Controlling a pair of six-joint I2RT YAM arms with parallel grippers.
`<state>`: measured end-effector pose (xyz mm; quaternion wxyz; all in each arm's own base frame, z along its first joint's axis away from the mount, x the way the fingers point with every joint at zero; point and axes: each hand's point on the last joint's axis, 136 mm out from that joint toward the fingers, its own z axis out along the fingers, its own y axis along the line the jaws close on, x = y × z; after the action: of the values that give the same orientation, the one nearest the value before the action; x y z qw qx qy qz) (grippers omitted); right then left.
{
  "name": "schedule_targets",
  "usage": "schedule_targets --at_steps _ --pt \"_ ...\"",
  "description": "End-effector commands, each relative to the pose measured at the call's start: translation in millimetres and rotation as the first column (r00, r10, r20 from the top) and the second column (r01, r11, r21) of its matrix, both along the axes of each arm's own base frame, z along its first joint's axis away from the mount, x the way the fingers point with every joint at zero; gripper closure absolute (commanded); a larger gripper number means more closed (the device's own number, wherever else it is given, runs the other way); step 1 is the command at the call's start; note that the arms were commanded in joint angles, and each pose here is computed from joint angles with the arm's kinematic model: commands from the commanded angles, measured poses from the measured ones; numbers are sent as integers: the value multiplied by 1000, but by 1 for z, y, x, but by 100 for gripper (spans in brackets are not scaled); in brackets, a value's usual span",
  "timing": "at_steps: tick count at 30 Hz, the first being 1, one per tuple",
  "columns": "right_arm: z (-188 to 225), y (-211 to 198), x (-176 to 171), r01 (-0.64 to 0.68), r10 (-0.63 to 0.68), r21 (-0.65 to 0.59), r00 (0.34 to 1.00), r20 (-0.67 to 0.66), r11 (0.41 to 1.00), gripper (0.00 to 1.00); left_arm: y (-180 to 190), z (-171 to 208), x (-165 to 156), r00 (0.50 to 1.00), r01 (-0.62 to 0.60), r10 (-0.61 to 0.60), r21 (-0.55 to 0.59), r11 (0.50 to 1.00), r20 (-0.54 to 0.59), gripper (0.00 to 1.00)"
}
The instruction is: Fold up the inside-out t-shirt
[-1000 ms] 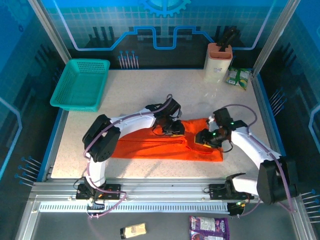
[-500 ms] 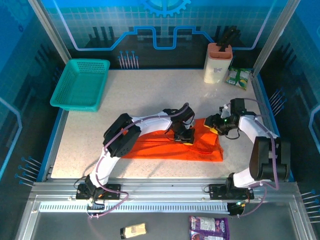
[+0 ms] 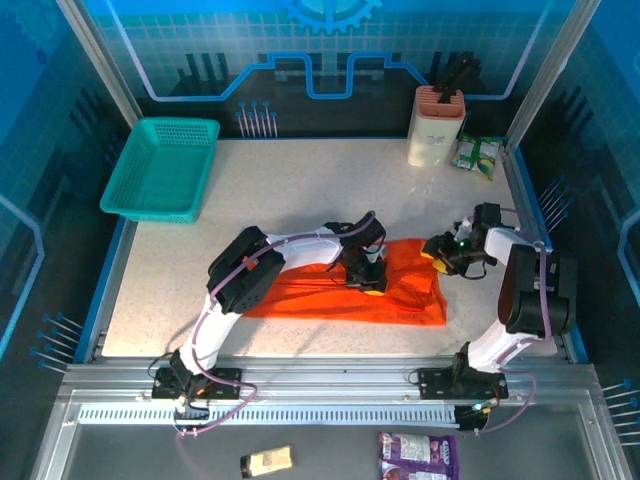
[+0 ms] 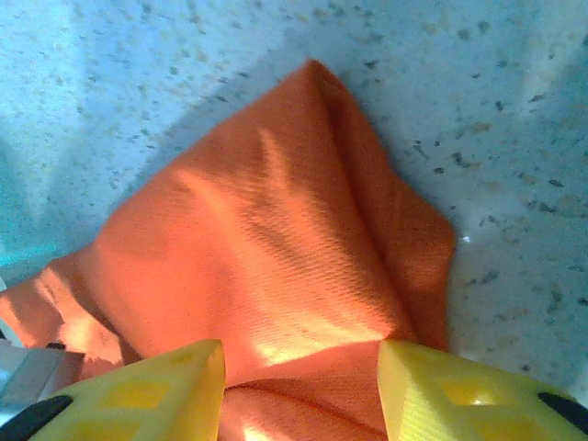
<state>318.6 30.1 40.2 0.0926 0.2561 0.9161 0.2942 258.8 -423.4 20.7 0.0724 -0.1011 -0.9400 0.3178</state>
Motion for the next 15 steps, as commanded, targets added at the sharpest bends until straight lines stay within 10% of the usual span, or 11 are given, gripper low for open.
schedule_targets --at_steps 1,15 --pt "31 17 2 -57 56 2 996 75 998 52 0 14 -6 1000 -14 13 -18 1000 -20 88" --pt "34 100 62 -254 237 136 963 131 957 52 74 55 33 969 -222 219 10 975 117 83"
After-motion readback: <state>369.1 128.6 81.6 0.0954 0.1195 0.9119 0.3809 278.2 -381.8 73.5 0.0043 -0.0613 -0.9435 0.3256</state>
